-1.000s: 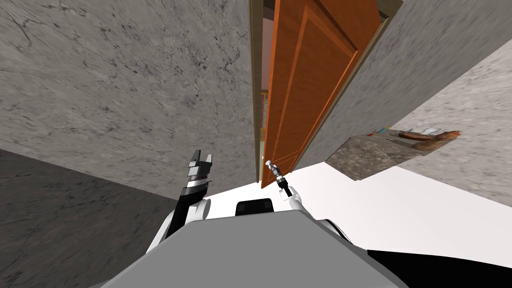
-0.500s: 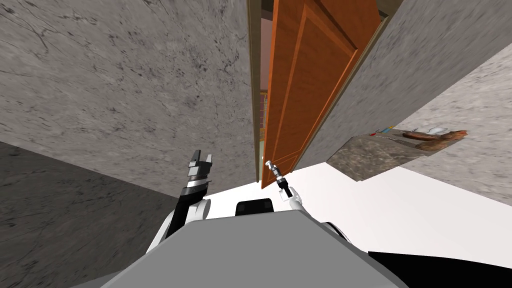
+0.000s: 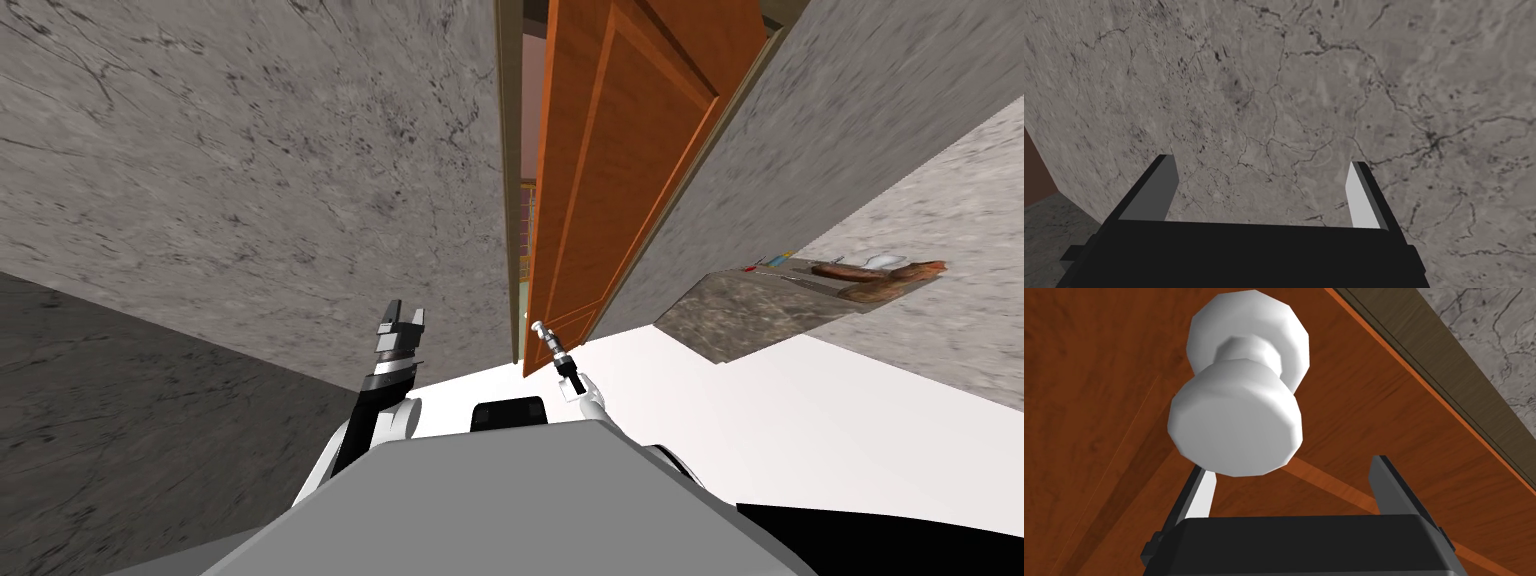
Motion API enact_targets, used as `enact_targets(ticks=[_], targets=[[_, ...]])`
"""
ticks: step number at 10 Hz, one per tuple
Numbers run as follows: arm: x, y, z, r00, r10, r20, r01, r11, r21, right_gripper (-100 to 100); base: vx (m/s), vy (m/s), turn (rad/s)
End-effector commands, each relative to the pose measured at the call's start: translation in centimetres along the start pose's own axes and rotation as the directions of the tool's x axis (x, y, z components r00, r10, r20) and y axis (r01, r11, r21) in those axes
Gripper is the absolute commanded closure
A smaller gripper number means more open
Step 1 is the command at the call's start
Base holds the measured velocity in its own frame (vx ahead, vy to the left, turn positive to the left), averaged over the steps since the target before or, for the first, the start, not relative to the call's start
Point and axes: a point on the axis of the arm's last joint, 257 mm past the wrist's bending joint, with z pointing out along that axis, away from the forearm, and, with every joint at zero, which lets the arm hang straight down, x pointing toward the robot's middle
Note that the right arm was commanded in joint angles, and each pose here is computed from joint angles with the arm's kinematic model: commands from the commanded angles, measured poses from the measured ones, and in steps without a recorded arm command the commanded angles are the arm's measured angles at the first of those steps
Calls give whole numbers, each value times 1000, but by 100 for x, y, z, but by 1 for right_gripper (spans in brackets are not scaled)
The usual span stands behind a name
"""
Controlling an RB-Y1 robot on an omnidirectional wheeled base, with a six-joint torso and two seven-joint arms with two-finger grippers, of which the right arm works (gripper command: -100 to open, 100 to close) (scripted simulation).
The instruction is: Pull the door open
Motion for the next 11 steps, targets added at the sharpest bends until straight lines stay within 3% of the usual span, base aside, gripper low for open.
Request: enact_targets(ticks=[1, 2, 5, 6, 11], targets=[[278, 57, -43, 999, 35, -40, -35, 999, -3, 100, 11, -8, 8], [248, 99, -15, 999, 33, -33, -33, 999, -14, 100, 0, 16, 5], [278, 57, -43, 999, 35, -40, -35, 999, -3, 100, -1, -5, -4], [-3, -57, 12, 999, 49, -1, -49, 999, 6, 100, -21, -35, 42], [-30, -90, 6, 983, 183, 11, -183, 983, 13, 100, -39, -25, 73]])
